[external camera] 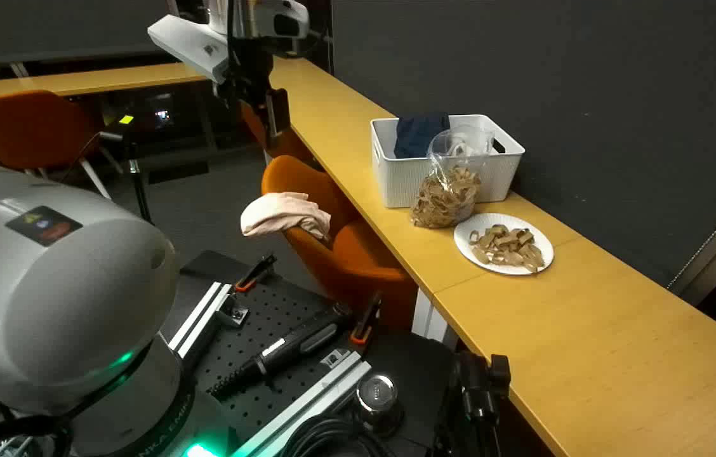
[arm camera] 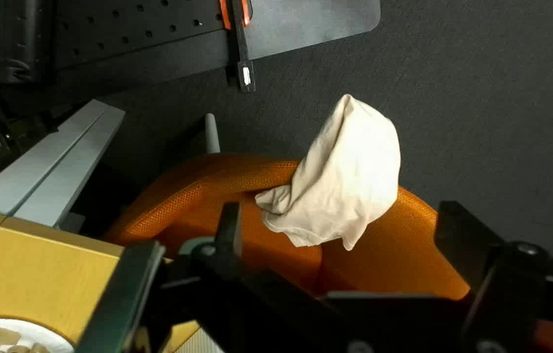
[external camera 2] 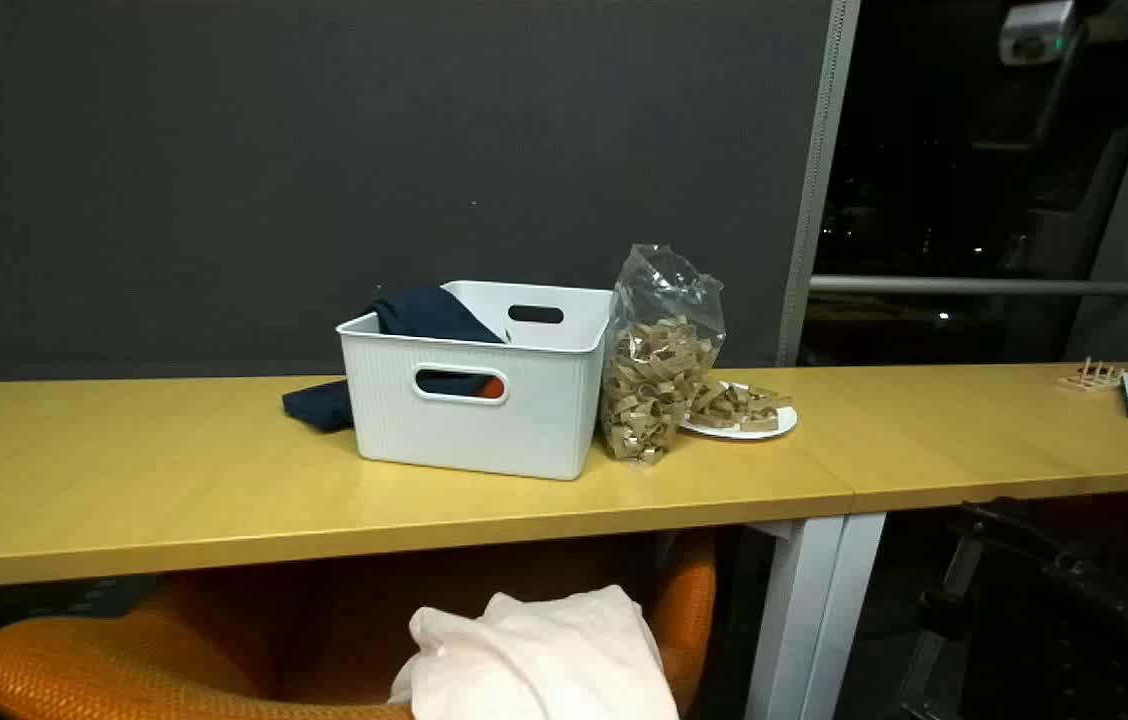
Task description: Put the pink shirt into the basket then take the blue shirt out
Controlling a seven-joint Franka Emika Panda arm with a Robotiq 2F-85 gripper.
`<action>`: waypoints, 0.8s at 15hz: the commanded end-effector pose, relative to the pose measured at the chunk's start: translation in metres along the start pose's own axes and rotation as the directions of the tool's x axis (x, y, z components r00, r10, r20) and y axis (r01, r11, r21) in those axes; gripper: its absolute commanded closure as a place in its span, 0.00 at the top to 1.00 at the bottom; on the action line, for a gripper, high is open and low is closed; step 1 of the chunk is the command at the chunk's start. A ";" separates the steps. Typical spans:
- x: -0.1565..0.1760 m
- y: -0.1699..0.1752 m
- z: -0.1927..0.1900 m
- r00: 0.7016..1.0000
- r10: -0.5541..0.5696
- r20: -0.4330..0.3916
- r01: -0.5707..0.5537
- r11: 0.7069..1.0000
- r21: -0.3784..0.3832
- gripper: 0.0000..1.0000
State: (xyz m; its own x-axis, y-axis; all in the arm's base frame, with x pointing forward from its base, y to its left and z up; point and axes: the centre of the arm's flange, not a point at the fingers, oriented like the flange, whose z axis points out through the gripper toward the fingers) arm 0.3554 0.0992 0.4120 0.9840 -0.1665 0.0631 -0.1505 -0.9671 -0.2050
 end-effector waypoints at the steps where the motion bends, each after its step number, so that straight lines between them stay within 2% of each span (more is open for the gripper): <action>1: 0.000 0.000 0.000 1.000 0.000 0.000 0.000 1.000 0.000 1.00; 10: 0.000 0.000 0.000 1.000 0.000 0.000 0.000 1.000 0.000 1.00; 12: 0.022 0.002 0.001 1.000 -0.009 -0.026 0.009 1.000 -0.010 1.00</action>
State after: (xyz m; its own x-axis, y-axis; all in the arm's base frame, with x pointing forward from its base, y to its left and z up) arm 0.3558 0.0985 0.4118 0.9839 -0.1672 0.0633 -0.1513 -0.9674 -0.2033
